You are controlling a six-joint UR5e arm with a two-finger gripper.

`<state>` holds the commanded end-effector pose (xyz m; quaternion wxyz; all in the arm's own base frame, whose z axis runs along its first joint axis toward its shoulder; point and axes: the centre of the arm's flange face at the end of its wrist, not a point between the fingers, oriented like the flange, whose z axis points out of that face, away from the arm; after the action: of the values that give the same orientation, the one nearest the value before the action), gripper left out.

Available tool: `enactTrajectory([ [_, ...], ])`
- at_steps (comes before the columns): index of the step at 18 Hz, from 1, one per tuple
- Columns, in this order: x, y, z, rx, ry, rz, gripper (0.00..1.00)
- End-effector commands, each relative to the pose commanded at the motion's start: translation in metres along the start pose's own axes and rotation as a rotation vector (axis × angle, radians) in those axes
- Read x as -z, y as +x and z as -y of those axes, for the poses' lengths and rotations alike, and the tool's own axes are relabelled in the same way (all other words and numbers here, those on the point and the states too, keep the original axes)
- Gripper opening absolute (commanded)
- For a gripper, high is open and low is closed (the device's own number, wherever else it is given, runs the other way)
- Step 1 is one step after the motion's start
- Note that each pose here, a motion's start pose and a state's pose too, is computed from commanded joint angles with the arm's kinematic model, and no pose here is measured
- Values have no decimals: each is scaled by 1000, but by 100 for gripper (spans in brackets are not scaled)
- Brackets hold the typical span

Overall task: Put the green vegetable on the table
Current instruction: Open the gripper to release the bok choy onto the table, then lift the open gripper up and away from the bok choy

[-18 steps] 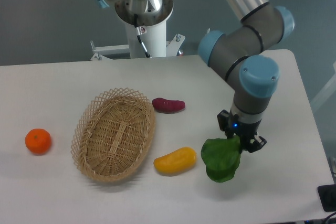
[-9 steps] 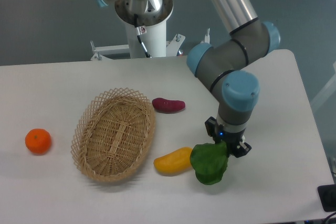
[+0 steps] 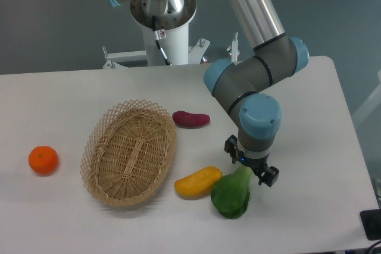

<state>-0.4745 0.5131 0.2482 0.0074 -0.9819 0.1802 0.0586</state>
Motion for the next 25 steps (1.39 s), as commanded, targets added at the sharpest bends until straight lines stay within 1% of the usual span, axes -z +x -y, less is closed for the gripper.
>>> enactTrajectory([
  [9,29,-28,0,-3,26,48,100],
  [11,38,-38,-8,13,45,46,100],
  [13,47,-48,-25,45,88,18,100],
  [14,55,-53,-34,54,102,17,100],
  [15,60,-58,-41,31,99,13,100],
  [17,72,-63,-44,-60,89,-6,100],
  [18,77,-65,-48,-80,86,-15,100],
  [20,90,-70,-63,-69,82,-27,100],
  [23,96,-71,-82,-118,78,-54,100],
  [25,96,-71,-83,-126,78,-54,100],
])
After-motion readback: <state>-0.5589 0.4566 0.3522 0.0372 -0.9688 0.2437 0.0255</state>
